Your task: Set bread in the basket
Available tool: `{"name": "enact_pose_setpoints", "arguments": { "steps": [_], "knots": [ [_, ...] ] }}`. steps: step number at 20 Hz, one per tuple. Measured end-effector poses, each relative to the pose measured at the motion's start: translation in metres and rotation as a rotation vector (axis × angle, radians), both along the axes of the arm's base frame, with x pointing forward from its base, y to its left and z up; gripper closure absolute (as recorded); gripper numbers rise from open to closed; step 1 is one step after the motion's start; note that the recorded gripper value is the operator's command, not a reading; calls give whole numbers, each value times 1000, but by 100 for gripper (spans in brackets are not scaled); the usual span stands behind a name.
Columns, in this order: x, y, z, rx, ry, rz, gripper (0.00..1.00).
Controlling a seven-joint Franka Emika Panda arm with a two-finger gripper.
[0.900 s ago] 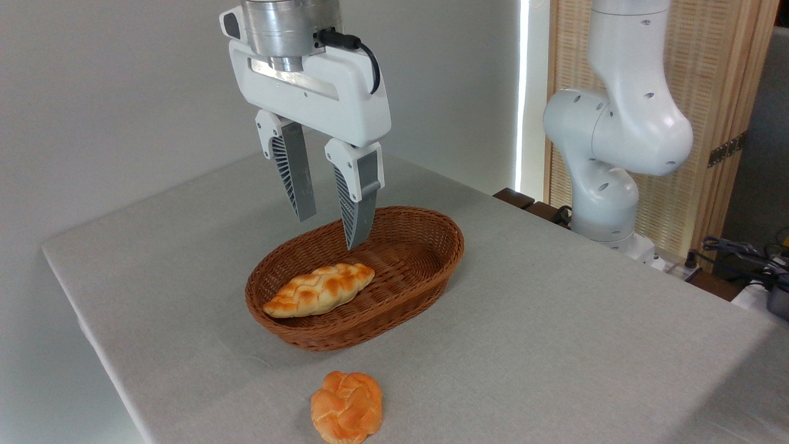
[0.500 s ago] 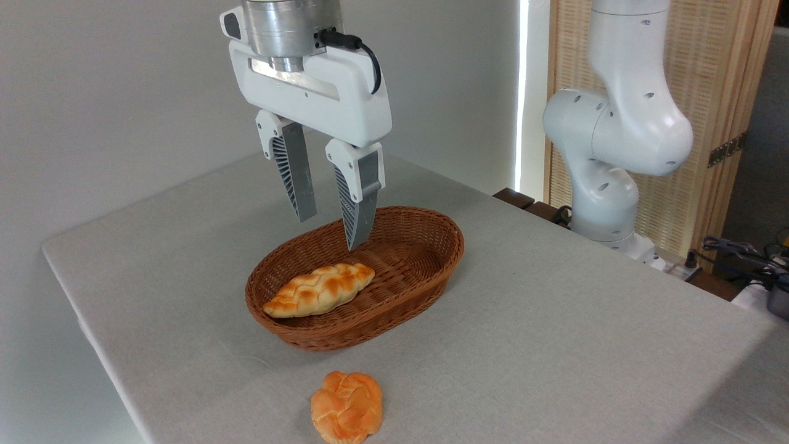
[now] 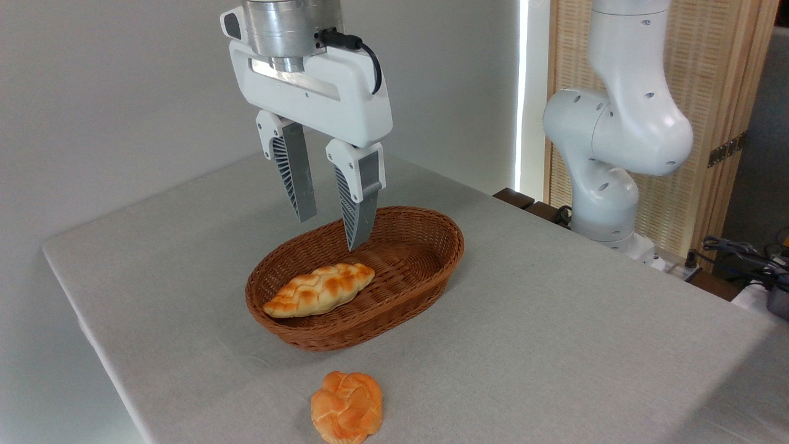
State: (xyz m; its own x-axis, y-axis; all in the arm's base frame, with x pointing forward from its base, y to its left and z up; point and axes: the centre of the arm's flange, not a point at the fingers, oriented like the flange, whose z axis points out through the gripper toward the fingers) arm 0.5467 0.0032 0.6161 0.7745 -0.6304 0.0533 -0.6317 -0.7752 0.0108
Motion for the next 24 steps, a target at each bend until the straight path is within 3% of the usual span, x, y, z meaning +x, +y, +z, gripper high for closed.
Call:
{"name": "enact_pose_setpoints", "arguments": {
  "steps": [5, 10, 17, 24],
  "knots": [
    [3, 2, -3, 1, -4, 4, 0],
    [26, 20, -23, 5, -49, 40, 0],
    [47, 56, -77, 16, -67, 104, 0],
    [57, 58, -140, 22, -32, 109, 0]
  ]
}}
